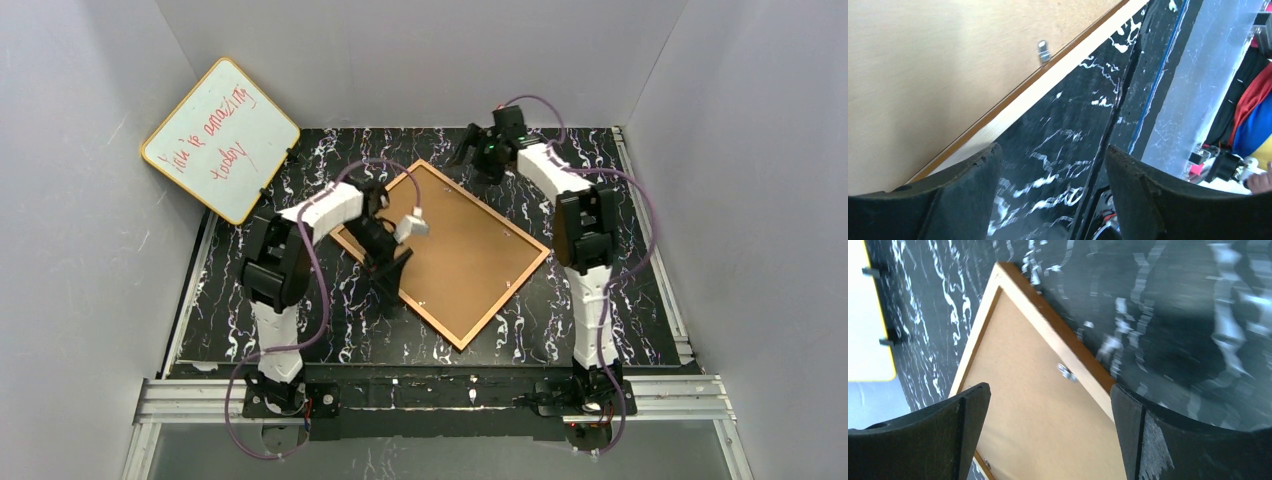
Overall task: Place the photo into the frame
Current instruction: Adjust the photo frame at the center of the board.
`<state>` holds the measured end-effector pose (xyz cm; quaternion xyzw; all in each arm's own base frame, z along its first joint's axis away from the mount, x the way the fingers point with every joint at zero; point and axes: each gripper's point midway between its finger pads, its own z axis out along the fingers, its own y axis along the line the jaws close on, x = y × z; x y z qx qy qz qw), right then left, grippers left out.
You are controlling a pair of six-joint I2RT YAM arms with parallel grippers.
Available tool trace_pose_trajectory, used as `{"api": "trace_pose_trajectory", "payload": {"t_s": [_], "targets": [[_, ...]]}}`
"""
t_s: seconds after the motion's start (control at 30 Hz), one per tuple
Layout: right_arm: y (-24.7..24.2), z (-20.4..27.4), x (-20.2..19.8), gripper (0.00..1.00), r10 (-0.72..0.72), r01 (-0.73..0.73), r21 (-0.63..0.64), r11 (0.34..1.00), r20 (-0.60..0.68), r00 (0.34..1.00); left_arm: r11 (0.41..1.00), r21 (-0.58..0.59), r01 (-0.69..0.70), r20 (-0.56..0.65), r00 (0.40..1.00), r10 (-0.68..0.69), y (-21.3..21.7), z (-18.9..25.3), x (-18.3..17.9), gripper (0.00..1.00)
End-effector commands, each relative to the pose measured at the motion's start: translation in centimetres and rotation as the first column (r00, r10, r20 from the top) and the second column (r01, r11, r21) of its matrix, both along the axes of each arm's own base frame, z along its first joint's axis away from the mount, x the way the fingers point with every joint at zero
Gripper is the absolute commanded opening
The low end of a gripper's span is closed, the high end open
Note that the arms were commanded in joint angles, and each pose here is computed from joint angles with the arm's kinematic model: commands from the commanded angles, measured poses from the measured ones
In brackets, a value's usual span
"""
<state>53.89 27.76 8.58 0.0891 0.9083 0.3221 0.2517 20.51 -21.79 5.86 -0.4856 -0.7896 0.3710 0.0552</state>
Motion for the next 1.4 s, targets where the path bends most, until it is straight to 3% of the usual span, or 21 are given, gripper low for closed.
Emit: {"api": "trace_pose_trajectory", "payload": {"t_s": [0.0,0.13,0.27,0.37,0.53,0.73,1.1,1.13,1.2,1.37], "targets": [[-8.0,7.6,0.1,0.99,-0.174,0.182,-0.075,0.98,0.097,0.98,0.995,-0.1,-0.014,0.079,0.997,0.022,3.2,6.1,3.8,0.74],[-12.4,7.0,-5.1,0.99,-0.27,0.27,-0.11,0.957,0.015,0.963,0.976,-0.06,-0.207,0.217,0.952,0.215,6.7,6.6,12.1,0.7],[-14.4,5.6,-12.3,0.99,-0.277,0.268,-0.128,0.955,-0.06,0.959,0.908,-0.043,-0.416,0.379,0.834,0.4,10.3,4.9,22.1,0.66],[-14.8,4.4,-17.6,0.99,-0.257,0.244,-0.121,0.962,-0.11,0.96,0.876,0.021,-0.481,0.44,0.792,0.424,11.9,2.3,26.1,0.59],[-15.2,2.8,-25.1,0.99,-0.223,0.211,-0.091,0.973,-0.152,0.963,0.837,0.057,-0.545,0.459,0.759,0.463,12.5,-1.4,28.5,0.49],[-15.3,0.2,-29.6,0.99,-0.197,0.184,-0.078,0.98,-0.211,0.957,0.8,0.053,-0.597,0.448,0.731,0.515,13.4,-3.7,28.7,0.35],[-15.7,-6.4,-33.3,0.99,-0.201,0.153,-0.14,0.978,-0.466,0.862,0.843,0.097,-0.529,0.321,0.818,0.477,13.1,-6.3,22.7,0.26],[-14.5,-4.0,-25.4,0.99,-0.195,0.194,-0.019,0.981,-0.162,0.967,0.849,0.1,-0.519,0.313,0.826,0.468,13.1,-6.4,22.0,0.25],[-14.3,-2.9,-23.0,1.0,-0.277,0.291,0.065,0.955,-0.167,0.946,0.862,0.105,-0.496,0.288,0.845,0.451,13.1,-6.6,20.3,0.24],[-15.3,-2.2,-19.5,1.0,-0.31,0.322,0.075,0.944,-0.145,0.94,0.898,0.117,-0.424,0.207,0.895,0.396,13.0,-7.3,15.8,0.22]]}}
